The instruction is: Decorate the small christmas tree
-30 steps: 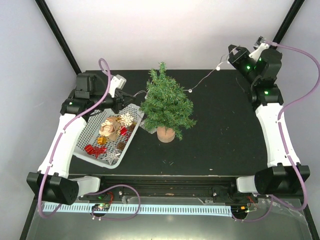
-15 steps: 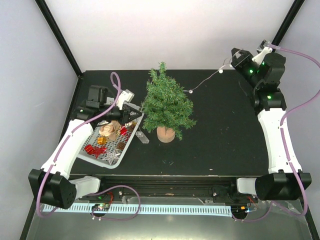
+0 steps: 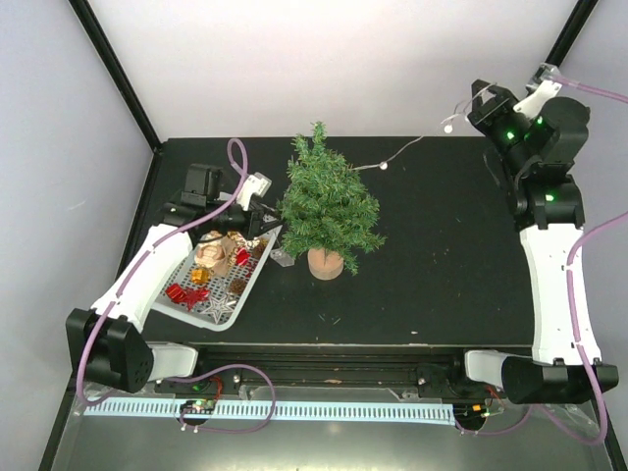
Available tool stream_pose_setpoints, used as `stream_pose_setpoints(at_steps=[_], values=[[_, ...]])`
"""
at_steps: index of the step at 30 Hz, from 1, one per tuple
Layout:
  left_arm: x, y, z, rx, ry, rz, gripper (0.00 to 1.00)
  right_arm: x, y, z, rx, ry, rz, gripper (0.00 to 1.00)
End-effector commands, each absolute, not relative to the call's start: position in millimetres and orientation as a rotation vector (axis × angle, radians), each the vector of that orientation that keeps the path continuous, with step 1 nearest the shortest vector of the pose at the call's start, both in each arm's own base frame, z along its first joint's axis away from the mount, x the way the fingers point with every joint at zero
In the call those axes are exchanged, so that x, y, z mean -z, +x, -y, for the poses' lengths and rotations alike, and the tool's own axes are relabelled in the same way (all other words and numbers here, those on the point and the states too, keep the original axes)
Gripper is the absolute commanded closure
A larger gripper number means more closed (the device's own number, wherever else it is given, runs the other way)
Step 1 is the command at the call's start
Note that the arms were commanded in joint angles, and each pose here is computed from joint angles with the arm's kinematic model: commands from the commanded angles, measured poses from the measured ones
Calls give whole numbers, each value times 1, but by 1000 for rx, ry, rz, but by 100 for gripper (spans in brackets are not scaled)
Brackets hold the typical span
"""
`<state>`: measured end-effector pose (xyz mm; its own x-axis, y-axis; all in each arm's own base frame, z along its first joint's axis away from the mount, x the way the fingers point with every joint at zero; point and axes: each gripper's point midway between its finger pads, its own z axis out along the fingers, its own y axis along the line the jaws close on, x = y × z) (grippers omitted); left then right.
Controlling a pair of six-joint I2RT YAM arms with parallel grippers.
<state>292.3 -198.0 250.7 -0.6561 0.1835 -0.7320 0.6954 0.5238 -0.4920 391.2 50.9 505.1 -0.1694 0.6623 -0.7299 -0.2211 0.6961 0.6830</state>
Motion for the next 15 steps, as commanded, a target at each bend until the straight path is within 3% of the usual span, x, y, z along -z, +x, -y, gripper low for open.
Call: stream_pose_setpoints(at_steps=[1,15], values=[[-255,313,198,1012,692,-2121,99,-539,366,-45,-741,312,-1503,99],[-273,345,194,981,644,-2077,99,-526,337,-50,-690,241,-1580,99]])
